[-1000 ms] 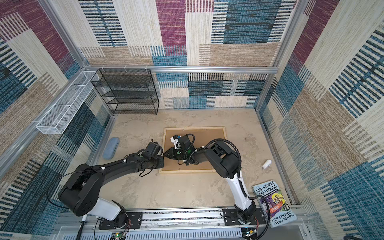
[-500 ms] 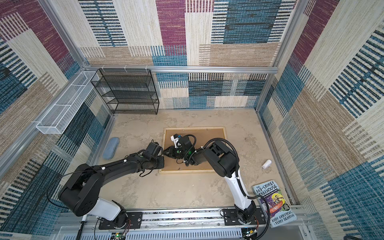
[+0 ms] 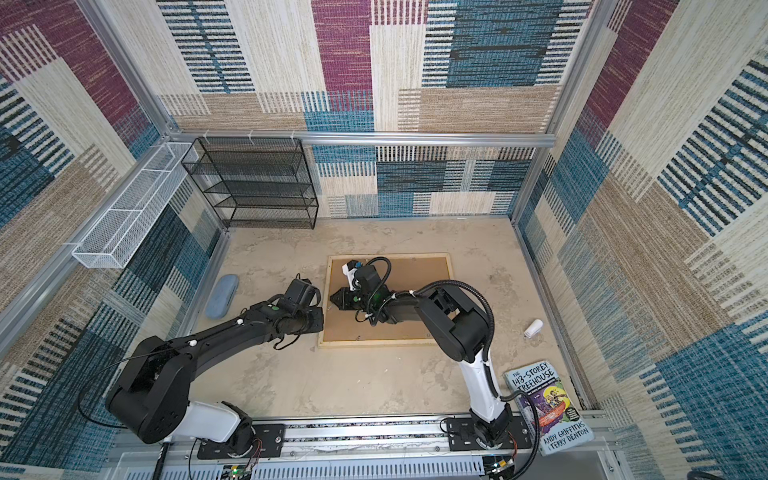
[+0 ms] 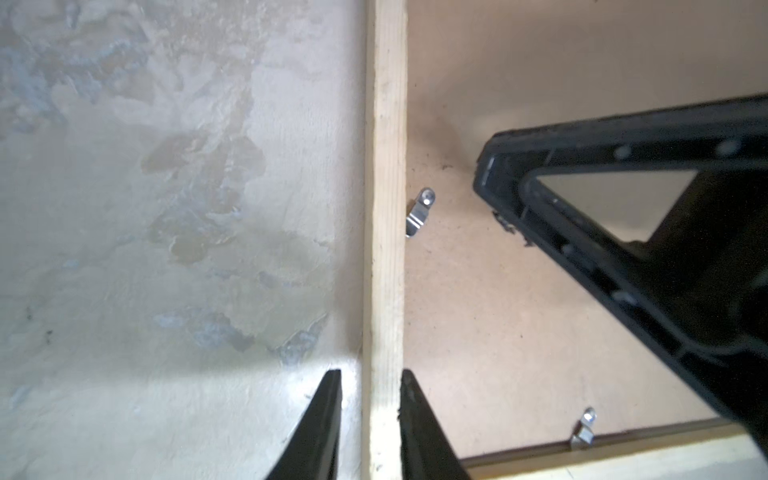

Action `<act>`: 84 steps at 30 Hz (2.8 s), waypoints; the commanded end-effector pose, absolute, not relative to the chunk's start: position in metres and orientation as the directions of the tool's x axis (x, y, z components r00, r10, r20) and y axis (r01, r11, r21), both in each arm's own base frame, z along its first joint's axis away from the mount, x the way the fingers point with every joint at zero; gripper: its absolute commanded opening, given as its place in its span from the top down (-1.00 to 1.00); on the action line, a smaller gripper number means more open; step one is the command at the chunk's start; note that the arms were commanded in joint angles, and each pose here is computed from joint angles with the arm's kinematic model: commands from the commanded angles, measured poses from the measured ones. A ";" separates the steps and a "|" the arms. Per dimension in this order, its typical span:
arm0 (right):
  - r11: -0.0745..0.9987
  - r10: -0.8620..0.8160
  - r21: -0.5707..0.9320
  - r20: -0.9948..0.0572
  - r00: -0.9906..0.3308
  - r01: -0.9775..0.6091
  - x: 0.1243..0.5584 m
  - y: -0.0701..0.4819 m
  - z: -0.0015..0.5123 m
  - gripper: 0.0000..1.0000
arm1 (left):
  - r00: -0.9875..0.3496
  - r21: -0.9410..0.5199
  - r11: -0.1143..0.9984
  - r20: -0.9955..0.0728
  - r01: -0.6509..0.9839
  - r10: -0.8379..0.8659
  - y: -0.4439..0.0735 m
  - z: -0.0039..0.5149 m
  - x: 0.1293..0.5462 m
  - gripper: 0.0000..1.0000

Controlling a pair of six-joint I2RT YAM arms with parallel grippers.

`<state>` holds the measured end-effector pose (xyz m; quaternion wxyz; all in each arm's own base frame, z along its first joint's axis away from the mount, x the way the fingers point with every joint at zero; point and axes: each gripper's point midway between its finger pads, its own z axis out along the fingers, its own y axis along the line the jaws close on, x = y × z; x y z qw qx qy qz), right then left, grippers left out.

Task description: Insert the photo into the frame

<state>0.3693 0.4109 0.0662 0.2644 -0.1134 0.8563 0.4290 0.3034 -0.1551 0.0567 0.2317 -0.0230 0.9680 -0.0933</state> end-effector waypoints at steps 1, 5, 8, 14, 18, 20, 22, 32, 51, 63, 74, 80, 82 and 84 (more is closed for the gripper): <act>0.701 -0.071 0.522 -0.626 -0.777 -0.485 0.378 0.398 0.054 0.60 | -0.888 -0.190 0.981 -0.455 0.024 -0.066 -0.156 0.058 0.309 0.44; 0.713 -0.160 0.437 -0.660 -0.734 -0.548 0.380 0.398 0.050 0.61 | -0.889 -0.220 0.975 -0.453 0.037 -0.068 -0.162 0.056 0.315 0.45; 0.693 -0.212 0.404 -0.677 -0.705 -0.596 0.375 0.400 0.050 0.60 | -0.893 -0.231 0.972 -0.446 0.044 -0.065 -0.166 0.054 0.318 0.45; 0.664 -0.295 0.358 -0.682 -0.669 -0.657 0.362 0.407 0.041 0.59 | -0.901 -0.242 0.969 -0.430 0.052 -0.059 -0.171 0.048 0.319 0.49; 0.647 -0.303 0.363 -0.685 -0.663 -0.670 0.357 0.413 0.040 0.56 | -0.906 -0.221 0.974 -0.419 0.041 -0.057 -0.167 0.046 0.317 0.52; 0.647 -0.311 0.359 -0.682 -0.663 -0.673 0.356 0.415 0.038 0.55 | -0.906 -0.221 0.975 -0.420 0.040 -0.057 -0.166 0.046 0.317 0.53; 0.653 -0.311 0.354 -0.680 -0.664 -0.669 0.358 0.415 0.037 0.54 | -0.906 -0.216 0.975 -0.419 0.043 -0.053 -0.166 0.046 0.316 0.54; 0.671 -0.369 0.302 -0.655 -0.659 -0.677 0.355 0.413 0.022 0.54 | -0.917 -0.205 0.978 -0.396 0.038 -0.047 -0.165 0.038 0.315 0.57; 0.669 -0.458 0.223 -0.628 -0.629 -0.709 0.343 0.396 0.009 0.53 | -0.918 -0.187 0.982 -0.393 0.033 -0.044 -0.163 0.038 0.315 0.58; 0.693 -0.479 0.175 -0.614 -0.628 -0.699 0.346 0.387 -0.001 0.49 | -0.918 -0.184 0.982 -0.394 0.036 -0.040 -0.163 0.038 0.317 0.59; 0.759 -0.463 0.119 -0.593 -0.659 -0.641 0.350 0.369 -0.017 0.57 | -0.919 -0.187 0.981 -0.393 0.043 -0.035 -0.164 0.040 0.317 0.61; 0.771 -0.454 0.126 -0.579 -0.677 -0.624 0.342 0.370 -0.027 0.58 | -0.920 -0.198 0.979 -0.391 0.046 -0.035 -0.166 0.040 0.317 0.61; 0.766 -0.466 0.118 -0.577 -0.671 -0.632 0.339 0.371 -0.030 0.58 | -0.921 -0.197 0.979 -0.389 0.045 -0.036 -0.166 0.039 0.317 0.62; 0.764 -0.475 0.107 -0.573 -0.668 -0.636 0.337 0.372 -0.032 0.58 | -0.921 -0.197 0.979 -0.387 0.045 -0.035 -0.166 0.038 0.316 0.62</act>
